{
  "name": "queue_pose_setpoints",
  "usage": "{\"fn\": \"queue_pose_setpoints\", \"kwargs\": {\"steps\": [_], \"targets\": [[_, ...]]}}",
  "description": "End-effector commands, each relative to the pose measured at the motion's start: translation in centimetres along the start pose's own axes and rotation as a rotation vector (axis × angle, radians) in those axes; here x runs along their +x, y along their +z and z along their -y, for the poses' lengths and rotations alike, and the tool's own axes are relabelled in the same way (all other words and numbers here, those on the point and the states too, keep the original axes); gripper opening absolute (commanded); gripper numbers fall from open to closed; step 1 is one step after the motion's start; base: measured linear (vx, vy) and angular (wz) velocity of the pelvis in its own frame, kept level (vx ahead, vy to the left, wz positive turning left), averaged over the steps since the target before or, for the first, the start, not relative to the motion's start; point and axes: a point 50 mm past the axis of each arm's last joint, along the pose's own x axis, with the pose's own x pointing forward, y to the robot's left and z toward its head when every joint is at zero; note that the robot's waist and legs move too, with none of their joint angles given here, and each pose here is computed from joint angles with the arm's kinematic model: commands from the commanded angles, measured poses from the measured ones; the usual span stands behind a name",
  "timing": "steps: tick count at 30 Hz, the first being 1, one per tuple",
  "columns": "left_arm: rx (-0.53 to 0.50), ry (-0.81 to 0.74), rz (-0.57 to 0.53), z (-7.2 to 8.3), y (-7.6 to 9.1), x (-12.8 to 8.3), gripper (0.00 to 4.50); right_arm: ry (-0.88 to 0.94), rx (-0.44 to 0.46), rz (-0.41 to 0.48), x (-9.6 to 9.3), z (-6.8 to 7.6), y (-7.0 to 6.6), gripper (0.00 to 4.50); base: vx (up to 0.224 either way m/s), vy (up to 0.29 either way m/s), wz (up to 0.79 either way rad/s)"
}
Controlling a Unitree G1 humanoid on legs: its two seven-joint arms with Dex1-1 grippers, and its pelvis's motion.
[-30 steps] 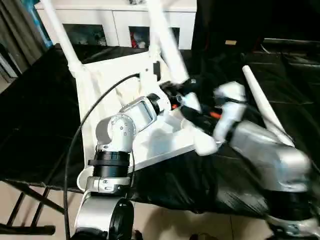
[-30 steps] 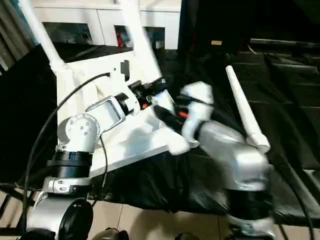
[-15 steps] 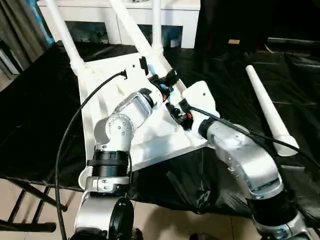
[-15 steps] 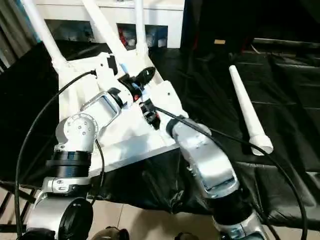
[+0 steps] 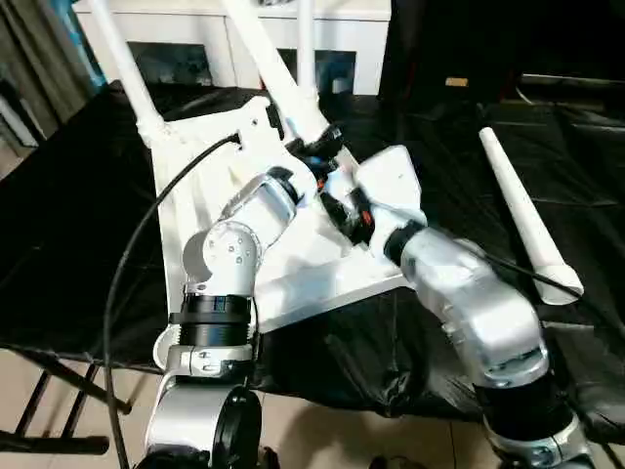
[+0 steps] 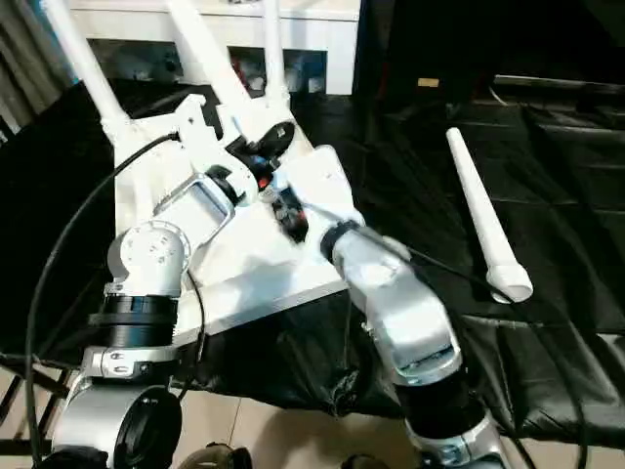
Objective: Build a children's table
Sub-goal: Pick table leg
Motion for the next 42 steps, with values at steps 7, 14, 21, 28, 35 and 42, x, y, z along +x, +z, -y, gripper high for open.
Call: {"fn": "queue_pose_setpoints", "kwargs": {"steps": [7,14,21,28,35,42], "targets": [[0.146,-0.352,-0.160,2.5,-0.7,-0.2,1.83,0.338,0.066,-0.098,-3.4,2.0,-0.7,3.35,0.000,0.000,0.00],[0.155,-0.576,-0.255,3.3,-0.4,-1.1,1.83,0.532,0.176,-0.118,-5.3,2.4,-0.7,3.35,0.000,0.000,0.00],[0.050,-0.729,-0.255,4.3,0.4,-1.6,1.83,0.633,0.185,-0.199,-6.2,2.6,-1.5,3.35,0.000,0.000,0.00],[-0.005,-0.789,-0.226,4.4,0.9,-1.8,1.83,0.640,0.208,-0.213,-6.4,2.8,-1.7,3.35,0.000,0.000,0.00],[-0.023,-0.825,-0.241,4.3,1.0,-2.1,1.83,0.644,0.263,-0.166,-6.5,3.1,-1.4,3.08,0.000,0.000,0.00],[-0.028,-0.832,-0.242,4.3,1.0,-2.1,1.83,0.659,0.279,-0.166,-6.6,2.9,-1.6,2.59,0.000,0.000,0.00]]}}
